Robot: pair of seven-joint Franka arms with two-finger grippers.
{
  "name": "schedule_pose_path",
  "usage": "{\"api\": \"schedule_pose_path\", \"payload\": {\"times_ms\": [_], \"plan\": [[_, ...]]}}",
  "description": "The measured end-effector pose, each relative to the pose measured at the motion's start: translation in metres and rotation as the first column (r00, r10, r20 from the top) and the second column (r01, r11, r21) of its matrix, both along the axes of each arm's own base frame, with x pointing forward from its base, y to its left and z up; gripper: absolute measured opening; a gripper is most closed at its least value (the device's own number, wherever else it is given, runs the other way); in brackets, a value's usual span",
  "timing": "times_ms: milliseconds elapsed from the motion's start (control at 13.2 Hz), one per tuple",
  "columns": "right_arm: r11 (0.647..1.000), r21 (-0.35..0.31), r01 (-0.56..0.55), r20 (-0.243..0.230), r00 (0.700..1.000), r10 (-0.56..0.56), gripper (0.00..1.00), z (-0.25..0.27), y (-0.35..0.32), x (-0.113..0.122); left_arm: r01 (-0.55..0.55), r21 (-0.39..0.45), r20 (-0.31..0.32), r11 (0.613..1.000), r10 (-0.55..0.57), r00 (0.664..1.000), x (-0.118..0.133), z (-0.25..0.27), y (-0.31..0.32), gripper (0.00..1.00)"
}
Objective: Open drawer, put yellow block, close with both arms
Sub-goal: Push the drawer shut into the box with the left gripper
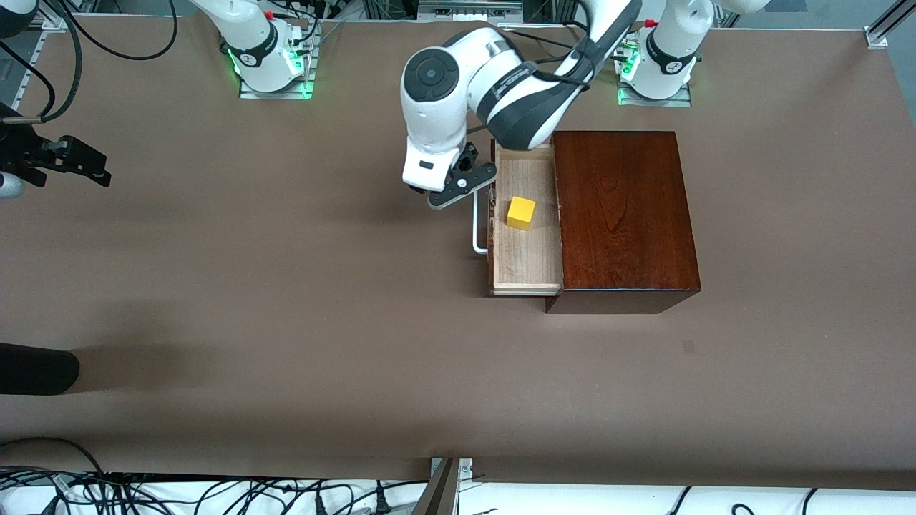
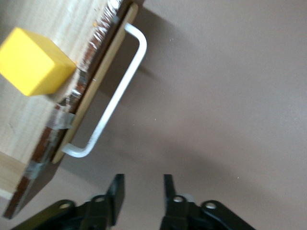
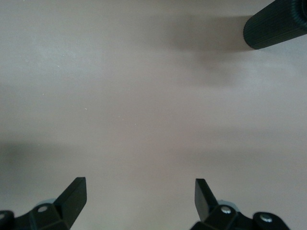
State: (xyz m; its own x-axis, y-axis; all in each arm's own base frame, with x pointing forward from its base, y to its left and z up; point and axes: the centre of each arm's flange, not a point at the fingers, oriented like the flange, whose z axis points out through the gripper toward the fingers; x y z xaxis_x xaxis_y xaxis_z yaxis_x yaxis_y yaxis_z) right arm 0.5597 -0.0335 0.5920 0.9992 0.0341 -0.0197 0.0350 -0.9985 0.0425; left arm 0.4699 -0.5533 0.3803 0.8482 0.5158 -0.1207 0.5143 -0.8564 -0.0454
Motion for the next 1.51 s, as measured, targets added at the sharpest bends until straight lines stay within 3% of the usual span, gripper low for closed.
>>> {"api": "schedule_pose_path", "payload": {"times_ms": [227, 454, 757, 1135, 1514], "plan": [[1.000, 0.000, 0.008, -0.003, 1.000, -0.008, 1.00, -0.001, -0.001, 0.000, -0.066, 0.026, -0.018, 0.997, 0.067, 0.998, 0.005, -0.028, -0.004, 0.01], [1.000, 0.000, 0.009, -0.004, 1.000, -0.009, 1.00, -0.002, -0.001, 0.001, -0.209, 0.048, -0.001, 0.977, 0.210, 0.978, 0.021, -0.043, 0.002, 0.01], [1.000, 0.000, 0.009, 0.001, 1.000, -0.009, 1.00, 0.000, -0.001, 0.001, -0.307, 0.097, 0.019, 0.947, 0.307, 0.952, 0.044, -0.065, 0.023, 0.01], [1.000, 0.000, 0.010, 0.002, 1.000, -0.010, 1.00, 0.001, -0.001, 0.001, -0.378, 0.137, 0.020, 0.915, 0.379, 0.925, 0.047, -0.075, 0.030, 0.01], [1.000, 0.000, 0.007, 0.002, 1.000, -0.007, 1.00, 0.000, 0.001, 0.001, -0.380, 0.171, 0.027, 0.909, 0.381, 0.924, 0.046, -0.077, 0.033, 0.01]]}}
